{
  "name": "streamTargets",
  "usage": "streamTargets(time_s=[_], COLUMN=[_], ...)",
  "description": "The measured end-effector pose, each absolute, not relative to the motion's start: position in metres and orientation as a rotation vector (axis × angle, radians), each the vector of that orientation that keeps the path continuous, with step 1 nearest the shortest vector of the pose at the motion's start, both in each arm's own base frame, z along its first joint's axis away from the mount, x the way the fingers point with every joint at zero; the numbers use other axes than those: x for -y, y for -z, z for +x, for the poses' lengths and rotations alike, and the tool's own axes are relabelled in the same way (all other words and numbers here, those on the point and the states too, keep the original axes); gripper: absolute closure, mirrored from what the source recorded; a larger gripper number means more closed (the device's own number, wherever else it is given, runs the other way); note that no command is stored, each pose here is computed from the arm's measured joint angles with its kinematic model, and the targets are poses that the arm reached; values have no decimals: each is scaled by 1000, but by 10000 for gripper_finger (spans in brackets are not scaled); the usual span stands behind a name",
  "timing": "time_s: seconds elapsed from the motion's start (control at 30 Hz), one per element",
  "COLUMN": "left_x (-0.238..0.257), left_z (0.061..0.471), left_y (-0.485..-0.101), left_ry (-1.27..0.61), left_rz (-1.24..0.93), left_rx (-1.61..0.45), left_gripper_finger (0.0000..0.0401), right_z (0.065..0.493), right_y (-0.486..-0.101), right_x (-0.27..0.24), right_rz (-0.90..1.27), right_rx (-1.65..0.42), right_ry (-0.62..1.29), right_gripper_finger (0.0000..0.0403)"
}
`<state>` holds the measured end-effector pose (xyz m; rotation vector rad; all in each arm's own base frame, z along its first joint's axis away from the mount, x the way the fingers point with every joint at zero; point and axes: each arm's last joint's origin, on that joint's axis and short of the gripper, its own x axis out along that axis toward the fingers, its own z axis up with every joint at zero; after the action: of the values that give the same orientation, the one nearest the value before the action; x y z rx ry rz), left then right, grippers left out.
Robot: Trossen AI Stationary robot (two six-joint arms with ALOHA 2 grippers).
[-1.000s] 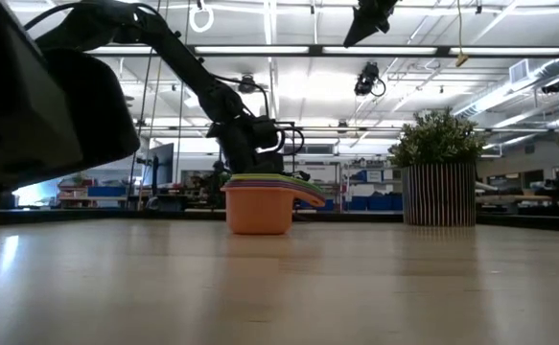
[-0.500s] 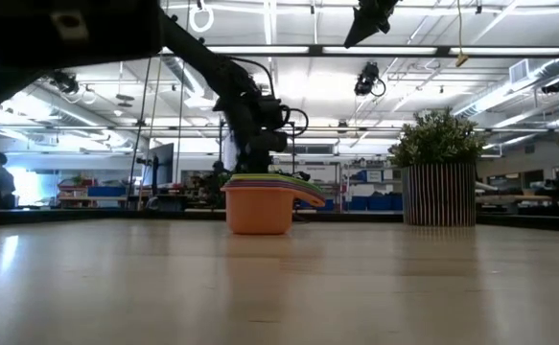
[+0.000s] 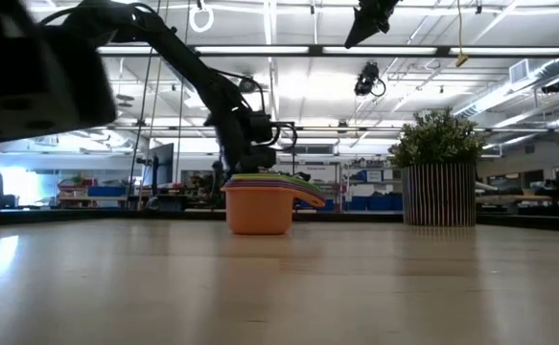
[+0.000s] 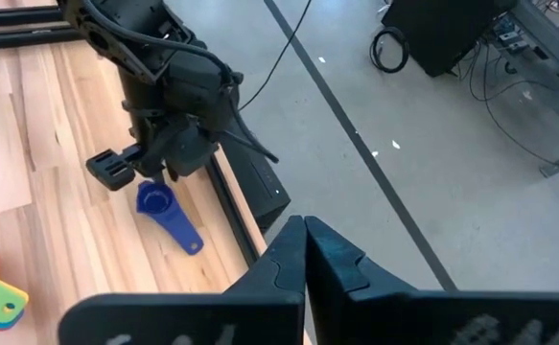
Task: Nest measuring cups in basket
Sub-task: Stack the violet measuring cup into the green measuring cup
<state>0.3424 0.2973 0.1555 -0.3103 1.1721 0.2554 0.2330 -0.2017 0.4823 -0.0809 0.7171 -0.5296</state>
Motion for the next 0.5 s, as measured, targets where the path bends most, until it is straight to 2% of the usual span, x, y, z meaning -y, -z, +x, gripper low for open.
streamTargets(time_s=[0.5], left_x=[-298], left_z=[349], left_y=[-131], left_ry=[-229], left_rz=[-308], left_rx=[-1200], left_gripper_finger=[297], right_z=[232], right_y=[-482], right_x=[203], right_rz=[-79], right_rx=[-720], right_ry=[539], right_gripper_finger=[398])
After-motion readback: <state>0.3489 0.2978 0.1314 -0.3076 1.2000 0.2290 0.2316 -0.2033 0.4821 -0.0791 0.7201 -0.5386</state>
